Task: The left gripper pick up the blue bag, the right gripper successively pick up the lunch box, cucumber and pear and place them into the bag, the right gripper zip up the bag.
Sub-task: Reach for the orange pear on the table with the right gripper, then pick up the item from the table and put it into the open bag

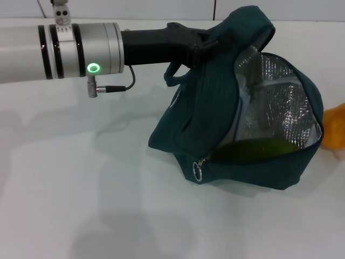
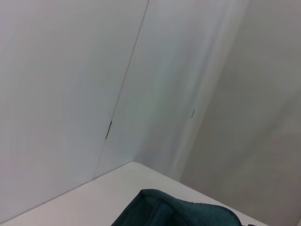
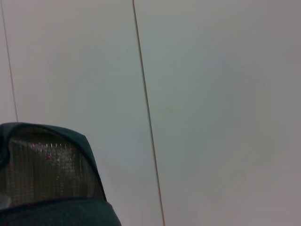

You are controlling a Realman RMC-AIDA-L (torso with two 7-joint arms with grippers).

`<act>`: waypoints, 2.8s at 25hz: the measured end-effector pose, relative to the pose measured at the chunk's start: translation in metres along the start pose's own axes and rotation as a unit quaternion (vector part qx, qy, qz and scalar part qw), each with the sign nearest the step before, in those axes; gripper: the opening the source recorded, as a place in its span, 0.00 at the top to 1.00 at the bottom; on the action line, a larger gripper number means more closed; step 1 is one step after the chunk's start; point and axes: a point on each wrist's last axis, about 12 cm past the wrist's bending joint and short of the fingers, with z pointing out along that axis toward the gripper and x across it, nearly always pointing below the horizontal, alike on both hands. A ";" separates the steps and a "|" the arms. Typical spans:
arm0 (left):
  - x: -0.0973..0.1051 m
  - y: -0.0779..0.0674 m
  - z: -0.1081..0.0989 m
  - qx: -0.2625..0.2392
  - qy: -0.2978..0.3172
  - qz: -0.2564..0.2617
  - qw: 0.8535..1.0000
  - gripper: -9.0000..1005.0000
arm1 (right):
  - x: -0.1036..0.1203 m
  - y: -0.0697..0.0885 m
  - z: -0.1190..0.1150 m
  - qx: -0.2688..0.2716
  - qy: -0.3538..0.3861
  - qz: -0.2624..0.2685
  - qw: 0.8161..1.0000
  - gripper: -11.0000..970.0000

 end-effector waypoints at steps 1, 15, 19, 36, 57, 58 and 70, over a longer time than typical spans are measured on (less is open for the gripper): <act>0.000 0.000 0.000 0.000 0.000 0.000 1.000 0.90 | 0.000 0.000 0.001 -0.001 0.002 -0.001 1.000 0.34; 0.001 0.001 0.004 0.002 0.003 -0.003 1.000 0.90 | 0.002 0.001 0.008 -0.008 0.016 -0.004 1.000 0.57; 0.001 0.001 0.004 0.002 0.003 -0.003 1.000 0.90 | 0.002 -0.001 0.011 -0.006 0.021 -0.001 1.000 0.68; -0.001 0.001 0.004 0.002 0.001 -0.001 1.000 0.89 | -0.004 -0.003 0.022 -0.023 0.024 -0.008 0.999 0.91; 0.002 0.001 0.003 0.000 0.001 -0.004 1.000 0.89 | -0.018 -0.008 0.004 -0.014 -0.034 -0.010 0.999 0.95; 0.002 0.001 0.003 0.000 0.001 -0.004 1.000 0.89 | -0.020 -0.006 0.003 -0.019 -0.044 -0.009 0.999 0.95; -0.001 0.000 0.005 0.006 0.002 0.000 1.000 0.89 | -0.090 0.006 0.052 -0.214 -0.127 0.038 0.968 0.95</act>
